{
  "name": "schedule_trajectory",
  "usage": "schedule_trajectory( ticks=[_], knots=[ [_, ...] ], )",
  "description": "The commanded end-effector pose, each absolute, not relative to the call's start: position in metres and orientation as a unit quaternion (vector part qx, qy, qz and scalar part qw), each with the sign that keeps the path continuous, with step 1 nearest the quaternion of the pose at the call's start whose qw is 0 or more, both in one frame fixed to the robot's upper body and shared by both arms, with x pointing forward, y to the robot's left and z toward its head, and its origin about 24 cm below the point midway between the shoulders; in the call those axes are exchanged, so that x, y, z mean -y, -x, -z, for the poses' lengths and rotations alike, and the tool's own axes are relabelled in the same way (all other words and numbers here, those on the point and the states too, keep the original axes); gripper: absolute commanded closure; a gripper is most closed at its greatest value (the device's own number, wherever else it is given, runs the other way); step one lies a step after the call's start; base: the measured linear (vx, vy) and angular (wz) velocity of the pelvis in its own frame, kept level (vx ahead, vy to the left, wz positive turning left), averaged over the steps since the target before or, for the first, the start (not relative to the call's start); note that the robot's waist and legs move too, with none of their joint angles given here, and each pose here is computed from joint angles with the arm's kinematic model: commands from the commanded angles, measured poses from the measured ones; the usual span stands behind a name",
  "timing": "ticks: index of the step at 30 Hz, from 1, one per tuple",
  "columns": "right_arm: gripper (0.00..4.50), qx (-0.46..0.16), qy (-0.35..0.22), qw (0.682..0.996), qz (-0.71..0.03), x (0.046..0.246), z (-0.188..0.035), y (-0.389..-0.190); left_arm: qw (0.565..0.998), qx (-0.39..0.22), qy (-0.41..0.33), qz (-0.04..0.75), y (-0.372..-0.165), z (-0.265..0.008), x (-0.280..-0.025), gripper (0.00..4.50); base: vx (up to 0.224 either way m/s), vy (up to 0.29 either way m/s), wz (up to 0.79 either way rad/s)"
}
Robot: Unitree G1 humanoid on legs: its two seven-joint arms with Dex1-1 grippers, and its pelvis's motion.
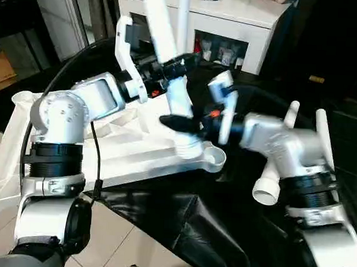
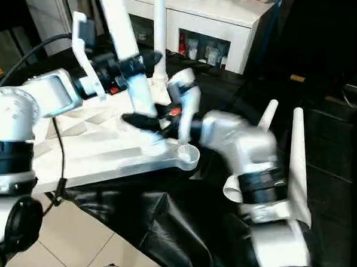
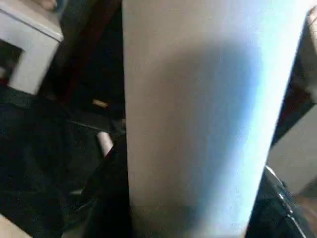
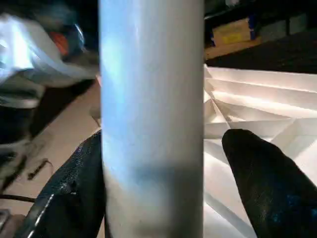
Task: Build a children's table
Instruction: Insert table leg to table base
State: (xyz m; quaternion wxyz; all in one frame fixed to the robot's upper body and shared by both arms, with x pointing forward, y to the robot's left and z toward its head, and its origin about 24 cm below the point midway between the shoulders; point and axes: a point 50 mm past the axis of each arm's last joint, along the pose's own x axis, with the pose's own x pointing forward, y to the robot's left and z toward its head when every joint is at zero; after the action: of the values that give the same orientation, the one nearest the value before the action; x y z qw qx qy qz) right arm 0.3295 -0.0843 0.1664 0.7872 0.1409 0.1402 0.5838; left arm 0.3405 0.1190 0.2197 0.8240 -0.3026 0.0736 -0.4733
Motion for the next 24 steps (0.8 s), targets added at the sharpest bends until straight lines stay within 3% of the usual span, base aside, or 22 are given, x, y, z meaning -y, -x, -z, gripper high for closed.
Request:
schedule_trajectory(
  ticks=[1,9,24],
  knots=[
    [0.91,-0.128,-0.155,0.794,-0.574,0.098,-0.175,-0.330,0.810,-0.086,0.320,0.483,-0.338,-0.216,-0.121,2.64,0.000,0.000,0.00],
    [0.91,-0.141,-0.176,0.767,-0.600,0.098,-0.177,-0.321,0.796,-0.102,0.337,0.492,-0.334,-0.214,-0.119,2.64,0.000,0.000,0.00],
    [0.91,-0.153,-0.170,0.761,-0.608,0.095,-0.176,-0.316,0.792,-0.101,0.316,0.513,-0.329,-0.216,-0.117,2.65,0.000,0.000,0.00]
  ],
)
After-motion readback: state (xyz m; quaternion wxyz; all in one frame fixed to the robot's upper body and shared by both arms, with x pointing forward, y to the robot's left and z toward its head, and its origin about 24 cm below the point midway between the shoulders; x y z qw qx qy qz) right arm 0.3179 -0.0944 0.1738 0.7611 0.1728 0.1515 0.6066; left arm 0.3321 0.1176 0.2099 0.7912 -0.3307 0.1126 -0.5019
